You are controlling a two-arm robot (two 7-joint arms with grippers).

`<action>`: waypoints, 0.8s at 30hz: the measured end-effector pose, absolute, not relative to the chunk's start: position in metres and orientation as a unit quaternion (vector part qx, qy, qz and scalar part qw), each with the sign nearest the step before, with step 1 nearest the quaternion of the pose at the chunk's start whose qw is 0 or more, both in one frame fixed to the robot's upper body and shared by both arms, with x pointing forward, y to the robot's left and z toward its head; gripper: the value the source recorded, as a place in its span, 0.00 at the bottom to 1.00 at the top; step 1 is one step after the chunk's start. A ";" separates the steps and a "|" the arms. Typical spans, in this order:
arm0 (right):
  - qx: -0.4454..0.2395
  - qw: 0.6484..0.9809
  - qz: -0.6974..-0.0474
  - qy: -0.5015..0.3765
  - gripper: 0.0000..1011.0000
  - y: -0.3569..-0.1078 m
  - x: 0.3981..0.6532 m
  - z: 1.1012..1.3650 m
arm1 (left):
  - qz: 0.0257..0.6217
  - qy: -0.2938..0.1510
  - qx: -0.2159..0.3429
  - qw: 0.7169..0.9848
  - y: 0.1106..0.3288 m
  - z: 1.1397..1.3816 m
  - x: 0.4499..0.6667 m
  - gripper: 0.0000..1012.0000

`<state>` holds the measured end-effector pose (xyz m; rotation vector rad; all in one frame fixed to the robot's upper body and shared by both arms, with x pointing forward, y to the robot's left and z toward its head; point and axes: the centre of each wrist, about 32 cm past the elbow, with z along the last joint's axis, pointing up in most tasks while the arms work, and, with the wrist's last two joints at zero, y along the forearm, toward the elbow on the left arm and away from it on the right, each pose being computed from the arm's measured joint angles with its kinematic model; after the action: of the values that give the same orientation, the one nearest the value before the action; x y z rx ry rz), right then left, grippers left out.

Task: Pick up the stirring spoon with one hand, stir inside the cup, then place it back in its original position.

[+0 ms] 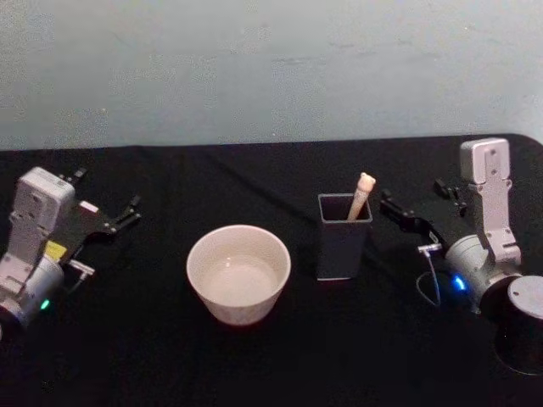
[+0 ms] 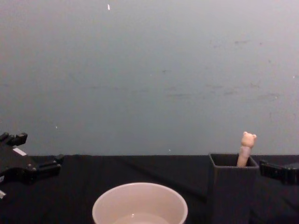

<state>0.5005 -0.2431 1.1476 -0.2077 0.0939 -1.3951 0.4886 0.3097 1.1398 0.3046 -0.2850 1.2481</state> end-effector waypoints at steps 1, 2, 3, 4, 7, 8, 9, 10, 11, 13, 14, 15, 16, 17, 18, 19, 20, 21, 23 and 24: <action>-0.095 0.760 -0.641 0.043 0.99 -0.243 0.501 1.148 | 0.580 -0.132 0.141 0.791 0.310 1.140 0.489 0.99; -0.095 0.761 -0.641 0.043 0.99 -0.243 0.501 1.148 | 0.580 -0.132 0.142 0.791 0.310 1.140 0.489 0.99; -0.095 0.761 -0.641 0.043 0.99 -0.243 0.501 1.148 | 0.580 -0.132 0.142 0.791 0.310 1.140 0.489 0.99; -0.095 0.761 -0.641 0.043 0.99 -0.243 0.501 1.148 | 0.580 -0.132 0.142 0.791 0.310 1.140 0.489 0.99; -0.095 0.761 -0.641 0.043 0.99 -0.243 0.500 1.148 | 0.580 -0.132 0.142 0.791 0.310 1.140 0.489 0.99; -0.095 0.761 -0.641 0.043 0.99 -0.243 0.500 1.148 | 0.580 -0.132 0.142 0.791 0.310 1.140 0.489 0.99; -0.095 0.761 -0.641 0.042 0.99 -0.243 0.500 1.148 | 0.580 -0.132 0.141 0.791 0.310 1.140 0.489 0.99; -0.095 0.761 -0.641 0.042 0.99 -0.243 0.500 1.148 | 0.580 -0.132 0.142 0.791 0.310 1.140 0.489 0.99; -0.095 0.761 -0.641 0.042 0.99 -0.243 0.501 1.148 | 0.580 -0.132 0.142 0.791 0.310 1.140 0.489 0.99; -0.095 0.761 -0.641 0.042 0.99 -0.243 0.500 1.148 | 0.580 -0.132 0.142 0.791 0.310 1.140 0.489 0.99; -0.095 0.761 -0.641 0.042 0.99 -0.243 0.500 1.148 | 0.580 -0.132 0.142 0.791 0.310 1.140 0.489 0.99; -0.094 0.761 -0.641 0.042 0.99 -0.243 0.500 1.148 | 0.580 -0.132 0.142 0.791 0.310 1.140 0.489 0.99; -0.094 0.761 -0.641 0.042 0.99 -0.243 0.500 1.148 | 0.580 -0.132 0.142 0.791 0.310 1.140 0.489 0.99; -0.094 0.761 -0.641 0.042 0.99 -0.243 0.500 1.148 | 0.580 -0.132 0.141 0.791 0.310 1.140 0.489 0.99; -0.094 0.761 -0.641 0.042 0.99 -0.243 0.501 1.148 | 0.580 -0.132 0.142 0.791 0.310 1.140 0.489 0.99; -0.094 0.761 -0.641 0.042 0.99 -0.243 0.501 1.148 | 0.580 -0.132 0.142 0.791 0.310 1.140 0.489 0.99; -0.094 0.761 -0.641 0.042 0.99 -0.243 0.501 1.148 | 0.580 -0.132 0.142 0.791 0.310 1.140 0.489 0.99; -0.094 0.761 -0.641 0.042 0.99 -0.243 0.500 1.148 | 0.580 -0.132 0.142 0.791 0.310 1.140 0.489 0.99; -0.094 0.761 -0.641 0.042 0.99 -0.243 0.501 1.148 | 0.580 -0.132 0.142 0.791 0.310 1.140 0.489 0.99; -0.094 0.761 -0.641 0.042 0.99 -0.243 0.501 1.148 | 0.580 -0.132 0.142 0.791 0.310 1.140 0.489 0.99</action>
<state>0.5005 -0.2432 1.1484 -0.2046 0.0907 -1.3953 0.4886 0.3097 1.1398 0.3046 -0.2850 1.2480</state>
